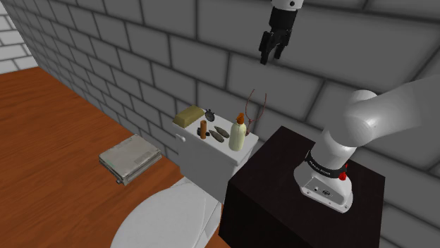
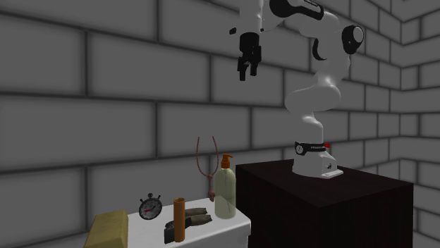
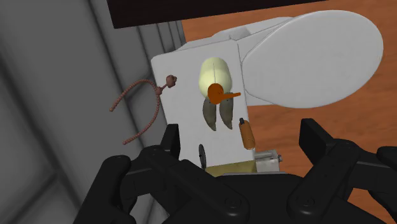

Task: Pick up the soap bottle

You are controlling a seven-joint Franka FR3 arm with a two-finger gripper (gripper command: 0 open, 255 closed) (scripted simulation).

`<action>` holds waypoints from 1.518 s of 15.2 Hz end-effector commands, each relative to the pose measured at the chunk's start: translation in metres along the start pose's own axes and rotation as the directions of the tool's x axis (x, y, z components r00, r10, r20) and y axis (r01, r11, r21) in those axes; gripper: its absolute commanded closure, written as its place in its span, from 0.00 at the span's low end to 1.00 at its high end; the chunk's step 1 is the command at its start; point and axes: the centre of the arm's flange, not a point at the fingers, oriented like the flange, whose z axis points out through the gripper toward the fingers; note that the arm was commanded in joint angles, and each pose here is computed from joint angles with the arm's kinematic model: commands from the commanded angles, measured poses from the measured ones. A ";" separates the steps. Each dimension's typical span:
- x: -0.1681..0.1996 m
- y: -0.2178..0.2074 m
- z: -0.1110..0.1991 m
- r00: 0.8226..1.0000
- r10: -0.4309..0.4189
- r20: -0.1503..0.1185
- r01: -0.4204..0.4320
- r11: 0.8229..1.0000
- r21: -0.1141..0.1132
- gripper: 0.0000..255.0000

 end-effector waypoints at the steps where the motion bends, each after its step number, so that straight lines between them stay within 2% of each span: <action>1: 0.000 0.000 0.000 1.000 0.000 0.000 0.000 1.000 0.000 0.00; 22: 0.077 -0.014 0.268 0.999 -0.008 0.035 0.009 0.999 -0.033 0.00; 23: 0.079 -0.014 0.274 0.999 -0.008 0.036 0.009 0.999 -0.034 0.00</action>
